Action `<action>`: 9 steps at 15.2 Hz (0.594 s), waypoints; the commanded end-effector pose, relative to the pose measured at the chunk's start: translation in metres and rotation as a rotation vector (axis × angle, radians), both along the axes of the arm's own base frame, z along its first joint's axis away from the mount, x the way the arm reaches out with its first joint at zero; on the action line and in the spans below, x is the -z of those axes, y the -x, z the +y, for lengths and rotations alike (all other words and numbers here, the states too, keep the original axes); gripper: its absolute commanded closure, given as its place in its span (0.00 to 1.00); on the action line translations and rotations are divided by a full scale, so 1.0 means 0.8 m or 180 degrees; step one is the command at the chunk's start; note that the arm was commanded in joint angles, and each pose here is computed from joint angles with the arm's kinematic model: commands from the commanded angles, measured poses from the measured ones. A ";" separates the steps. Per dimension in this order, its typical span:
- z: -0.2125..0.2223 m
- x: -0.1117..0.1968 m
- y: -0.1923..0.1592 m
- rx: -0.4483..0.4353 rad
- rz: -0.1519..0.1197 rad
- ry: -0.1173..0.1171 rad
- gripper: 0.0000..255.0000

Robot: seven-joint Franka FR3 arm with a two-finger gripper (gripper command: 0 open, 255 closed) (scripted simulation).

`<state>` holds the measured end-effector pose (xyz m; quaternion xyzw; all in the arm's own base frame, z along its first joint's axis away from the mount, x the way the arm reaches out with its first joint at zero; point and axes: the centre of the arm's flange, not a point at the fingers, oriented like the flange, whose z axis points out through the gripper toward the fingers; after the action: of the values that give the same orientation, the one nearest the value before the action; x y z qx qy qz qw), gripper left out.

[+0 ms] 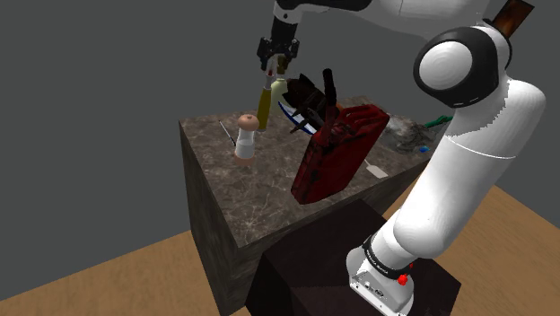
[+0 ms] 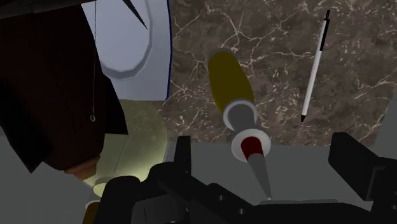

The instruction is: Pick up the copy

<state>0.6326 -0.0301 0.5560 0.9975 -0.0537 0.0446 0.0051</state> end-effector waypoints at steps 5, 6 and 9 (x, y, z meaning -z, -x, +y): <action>0.000 0.038 -0.005 -0.0002 -0.0003 0.0002 0.00; 0.000 0.042 -0.005 -0.0002 -0.0003 0.0002 0.00; 0.000 0.043 -0.006 -0.0002 -0.0003 0.0002 1.00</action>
<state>0.6371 -0.0301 0.5224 0.9975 -0.0534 0.0451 0.0055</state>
